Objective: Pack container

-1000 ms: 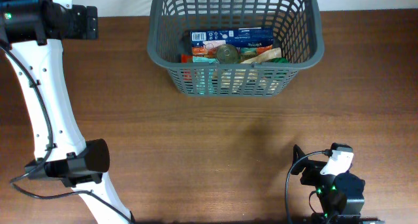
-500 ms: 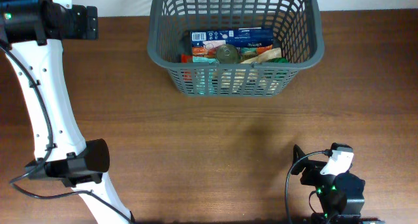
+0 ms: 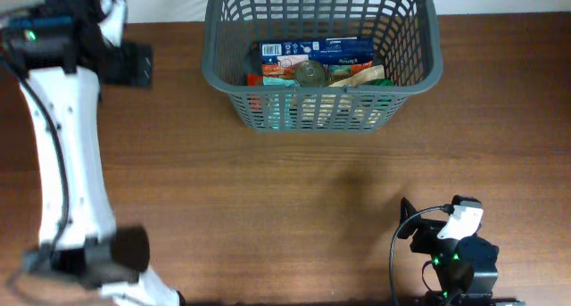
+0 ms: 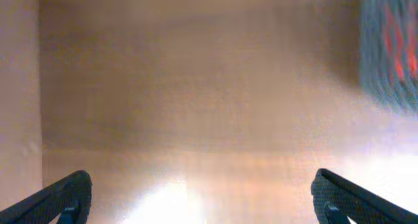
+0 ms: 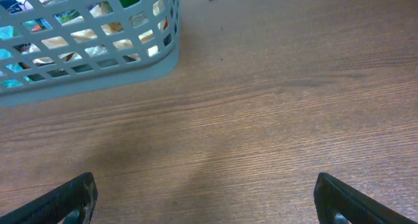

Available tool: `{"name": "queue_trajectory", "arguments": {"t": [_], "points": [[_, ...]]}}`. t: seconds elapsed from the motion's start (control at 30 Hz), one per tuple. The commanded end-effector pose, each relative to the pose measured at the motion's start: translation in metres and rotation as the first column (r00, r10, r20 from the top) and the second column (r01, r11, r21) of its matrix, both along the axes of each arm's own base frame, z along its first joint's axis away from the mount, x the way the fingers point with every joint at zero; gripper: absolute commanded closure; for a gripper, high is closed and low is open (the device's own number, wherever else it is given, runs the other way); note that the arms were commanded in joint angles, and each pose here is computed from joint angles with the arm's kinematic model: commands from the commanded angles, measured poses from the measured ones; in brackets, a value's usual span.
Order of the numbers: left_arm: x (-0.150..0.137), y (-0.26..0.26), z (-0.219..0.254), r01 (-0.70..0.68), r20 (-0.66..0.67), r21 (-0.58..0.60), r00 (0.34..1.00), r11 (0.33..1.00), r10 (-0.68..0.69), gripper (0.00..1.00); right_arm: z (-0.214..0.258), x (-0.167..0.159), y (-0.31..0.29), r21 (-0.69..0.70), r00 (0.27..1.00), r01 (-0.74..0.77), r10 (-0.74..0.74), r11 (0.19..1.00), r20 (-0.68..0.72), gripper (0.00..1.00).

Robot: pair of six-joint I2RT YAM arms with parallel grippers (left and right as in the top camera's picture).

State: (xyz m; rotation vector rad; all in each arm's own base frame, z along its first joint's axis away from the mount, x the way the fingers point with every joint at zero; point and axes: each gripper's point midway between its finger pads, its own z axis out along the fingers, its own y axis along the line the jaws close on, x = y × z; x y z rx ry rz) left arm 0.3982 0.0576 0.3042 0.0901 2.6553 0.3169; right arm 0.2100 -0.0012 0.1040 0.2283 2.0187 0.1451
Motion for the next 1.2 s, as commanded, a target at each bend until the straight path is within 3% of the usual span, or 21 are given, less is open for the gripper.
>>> {"name": "queue_trajectory", "arguments": {"t": [0.0, 0.17, 0.27, 0.3, 0.4, 0.5, 0.6, 0.73, 0.9, 1.17], "points": [[-0.073, -0.01, 0.011, 0.007, 0.008, -0.001, 1.0, 1.0, -0.007, 0.01, -0.001, 0.0, 0.003, 0.01, 1.0, -0.011, 0.011, 1.0, 0.005, 0.01], [-0.14, -0.014, 0.002, 0.016, 0.047, 0.007, 0.999, 1.0, -0.016, 0.01, -0.001, 0.0, 0.003, 0.01, 1.0, -0.011, 0.011, 1.0, 0.006, 0.01], [-0.133, -0.014, 0.026, 0.018, 0.322, 0.023, 0.947, 1.0, -0.024, 0.01, -0.001, 0.0, 0.003, 0.01, 1.0, -0.011, 0.011, 1.0, 0.005, 0.01], [-0.131, -0.02, 0.047, 0.038, 0.507, 0.02, 0.861, 0.999, -0.043, 0.01, -0.001, 0.0, 0.003, 0.01, 1.0, -0.011, 0.011, 1.0, 0.005, 0.01], [-0.144, -0.022, 0.073, 0.039, 0.718, 0.04, 0.694, 0.998, -0.056, 0.01, -0.001, 0.0, 0.003, 0.01, 1.0, -0.011, 0.011, 1.0, 0.006, 0.01], [-0.161, -0.023, 0.075, 0.031, 0.818, 0.054, 0.573, 0.998, -0.062, 0.01, -0.001, 0.0, 0.003, 0.01, 1.0, -0.011, 0.011, 1.0, 0.006, 0.01], [-0.175, -0.023, 0.057, 0.027, 0.857, 0.06, 0.512, 0.998, -0.065, 0.01, -0.001, 0.0, 0.003, 0.01, 1.0, -0.011, 0.011, 1.0, 0.006, 0.01], [-0.18, -0.026, 0.01, 0.04, 0.854, 0.06, 0.515, 0.997, -0.072, 0.01, -0.001, 0.0, 0.003, 0.01, 1.0, -0.011, 0.011, 1.0, 0.005, 0.01], [-0.168, -0.036, -0.061, 0.09, 0.802, 0.052, 0.59, 0.995, -0.095, 0.01, -0.001, 0.0, 0.003, 0.01, 1.0, -0.011, 0.011, 1.0, 0.006, 0.01], [-0.151, -0.05, -0.1, 0.144, 0.817, 0.054, 0.562, 0.988, -0.126, 0.01, -0.001, 0.0, 0.003, 0.01, 1.0, -0.011, 0.011, 1.0, 0.005, 0.01]]}}
